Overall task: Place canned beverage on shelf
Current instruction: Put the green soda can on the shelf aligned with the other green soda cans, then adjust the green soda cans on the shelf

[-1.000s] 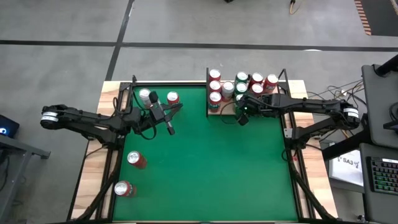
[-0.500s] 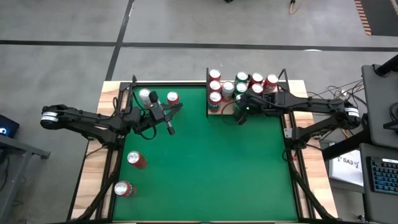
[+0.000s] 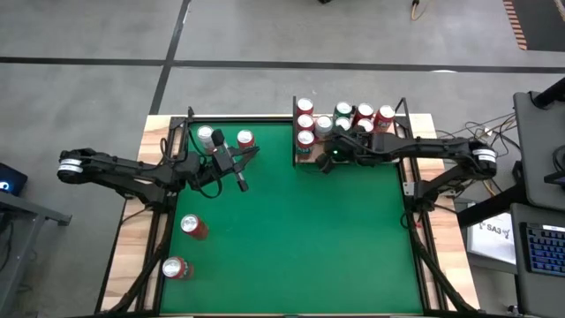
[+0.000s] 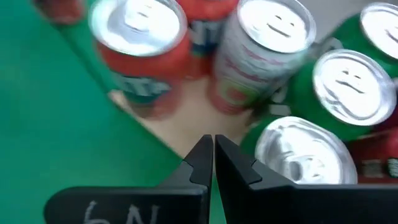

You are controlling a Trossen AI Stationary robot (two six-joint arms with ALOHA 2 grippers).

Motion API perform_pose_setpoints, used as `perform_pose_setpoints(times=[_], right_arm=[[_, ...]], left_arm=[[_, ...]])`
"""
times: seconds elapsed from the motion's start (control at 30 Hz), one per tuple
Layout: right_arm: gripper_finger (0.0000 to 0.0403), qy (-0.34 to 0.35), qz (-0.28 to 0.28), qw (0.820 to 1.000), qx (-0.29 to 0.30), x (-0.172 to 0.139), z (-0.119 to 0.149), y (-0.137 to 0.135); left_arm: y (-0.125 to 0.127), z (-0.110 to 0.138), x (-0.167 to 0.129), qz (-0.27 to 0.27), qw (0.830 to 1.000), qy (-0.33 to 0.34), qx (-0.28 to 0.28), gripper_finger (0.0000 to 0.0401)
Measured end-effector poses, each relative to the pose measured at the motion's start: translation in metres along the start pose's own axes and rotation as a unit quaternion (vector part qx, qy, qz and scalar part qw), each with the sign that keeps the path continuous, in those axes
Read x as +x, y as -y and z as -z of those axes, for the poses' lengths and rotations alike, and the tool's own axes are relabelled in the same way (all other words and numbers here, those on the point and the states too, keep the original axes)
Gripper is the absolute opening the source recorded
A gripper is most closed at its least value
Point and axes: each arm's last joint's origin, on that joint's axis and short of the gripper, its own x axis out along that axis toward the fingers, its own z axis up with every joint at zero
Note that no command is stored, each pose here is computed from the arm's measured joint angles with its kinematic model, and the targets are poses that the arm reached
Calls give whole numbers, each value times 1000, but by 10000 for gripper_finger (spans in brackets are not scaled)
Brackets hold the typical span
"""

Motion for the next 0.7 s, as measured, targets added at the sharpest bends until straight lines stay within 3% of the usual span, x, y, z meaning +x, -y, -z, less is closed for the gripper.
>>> perform_pose_setpoints(times=[0.37, 0.7], right_arm=[[9, -29, 41, 999, -4, 14, 4, 4], [9, -3, 9, 1000, 3, -8, -6, 2]], left_arm=[[0, 0, 0, 0, 1000, 0, 0, 1], [0, 0, 0, 0, 1000, 0, 0, 1]])
